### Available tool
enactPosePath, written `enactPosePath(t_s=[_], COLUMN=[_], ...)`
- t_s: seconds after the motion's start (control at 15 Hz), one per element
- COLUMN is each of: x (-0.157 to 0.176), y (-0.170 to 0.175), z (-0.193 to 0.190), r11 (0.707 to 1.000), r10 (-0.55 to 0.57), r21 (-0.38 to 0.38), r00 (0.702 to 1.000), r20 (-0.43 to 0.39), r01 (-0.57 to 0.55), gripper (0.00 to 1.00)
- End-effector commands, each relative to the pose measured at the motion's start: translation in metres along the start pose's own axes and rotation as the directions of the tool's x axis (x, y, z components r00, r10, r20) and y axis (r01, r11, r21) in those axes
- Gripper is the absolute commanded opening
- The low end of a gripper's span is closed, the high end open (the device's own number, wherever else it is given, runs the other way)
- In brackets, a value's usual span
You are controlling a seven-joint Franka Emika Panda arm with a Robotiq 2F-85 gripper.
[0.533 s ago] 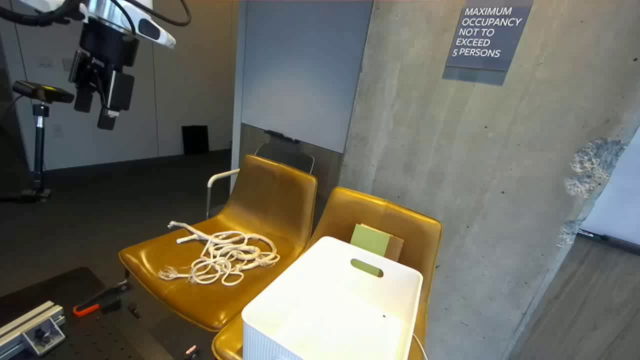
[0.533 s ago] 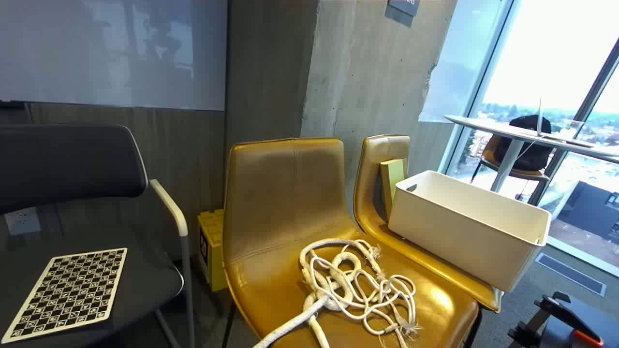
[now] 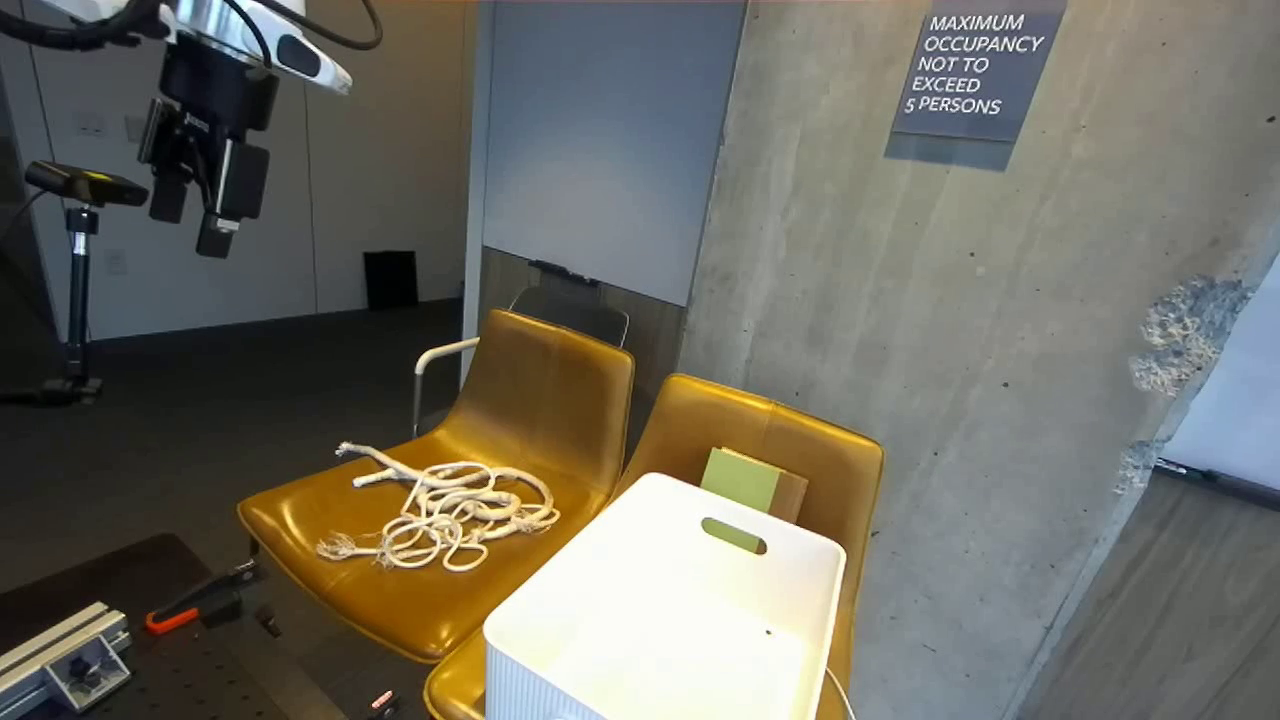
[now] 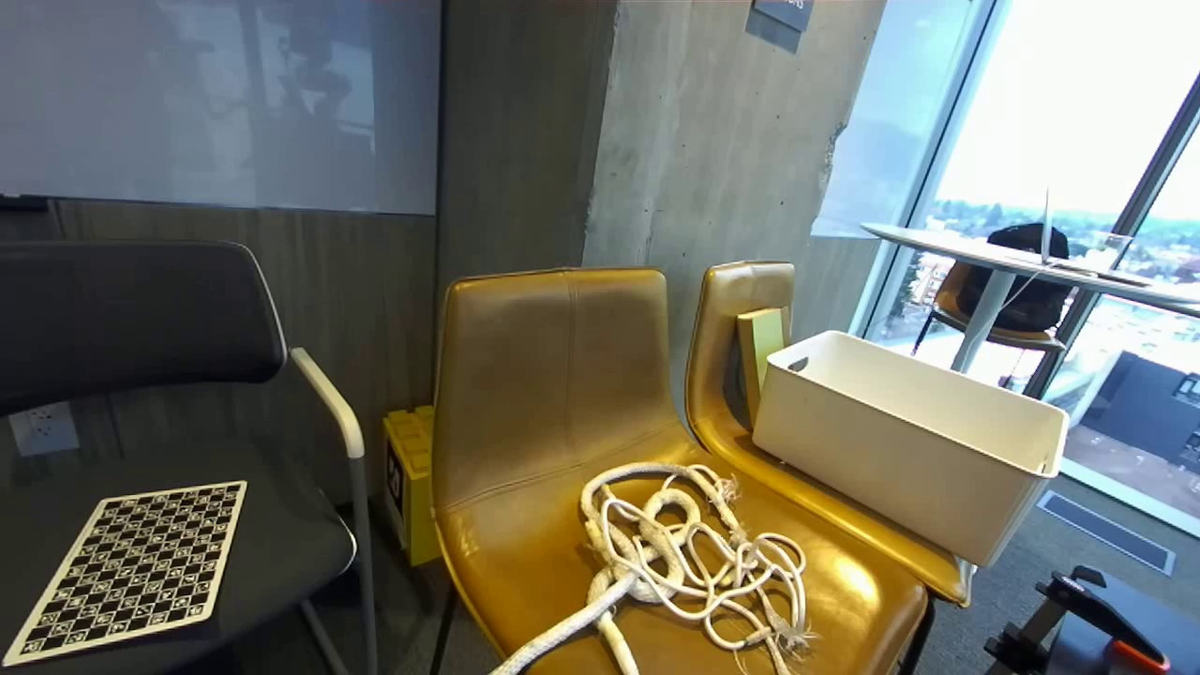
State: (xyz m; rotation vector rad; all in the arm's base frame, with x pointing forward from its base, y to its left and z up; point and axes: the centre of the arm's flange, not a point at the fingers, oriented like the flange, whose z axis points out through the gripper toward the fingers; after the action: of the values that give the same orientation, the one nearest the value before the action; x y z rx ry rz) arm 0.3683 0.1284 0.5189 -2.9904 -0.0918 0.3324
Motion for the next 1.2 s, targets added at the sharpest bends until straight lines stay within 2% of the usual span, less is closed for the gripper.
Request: enactPosePath(t_s=[0.0,0.13,0.27,0.4,0.6,0.73,0.93,1.13], x=[0.008,0.019,0.035,0.055,0.091,0.114,0.144,0.171], y=[-0.009,-0.015,-0.021,-0.026,-0.037,-0.042,-0.040,-0.025], z=[0.002,0.001,0.002,0.011,0.043,0.078,0.138,0.194], r11=[0.999,0.991,0.978,0.972,0.983,0.988,0.987,0.972], r10=[-0.046,-0.129,-0.204,-0.228,-0.177,-0.156,-0.144,-0.155], r21=[0.014,0.024,0.004,-0.006,-0.027,-0.062,-0.134,-0.230], r00=[0.999,0.988,0.966,0.943,0.911,0.889,0.870,0.872], r20=[-0.025,-0.080,-0.158,-0.243,-0.373,-0.430,-0.472,-0.463], r01=[0.046,0.131,0.207,0.234,0.180,0.144,0.090,0.051], gripper=[1.00,1.00,1.00,1.00,1.00,1.00,1.00,1.00])
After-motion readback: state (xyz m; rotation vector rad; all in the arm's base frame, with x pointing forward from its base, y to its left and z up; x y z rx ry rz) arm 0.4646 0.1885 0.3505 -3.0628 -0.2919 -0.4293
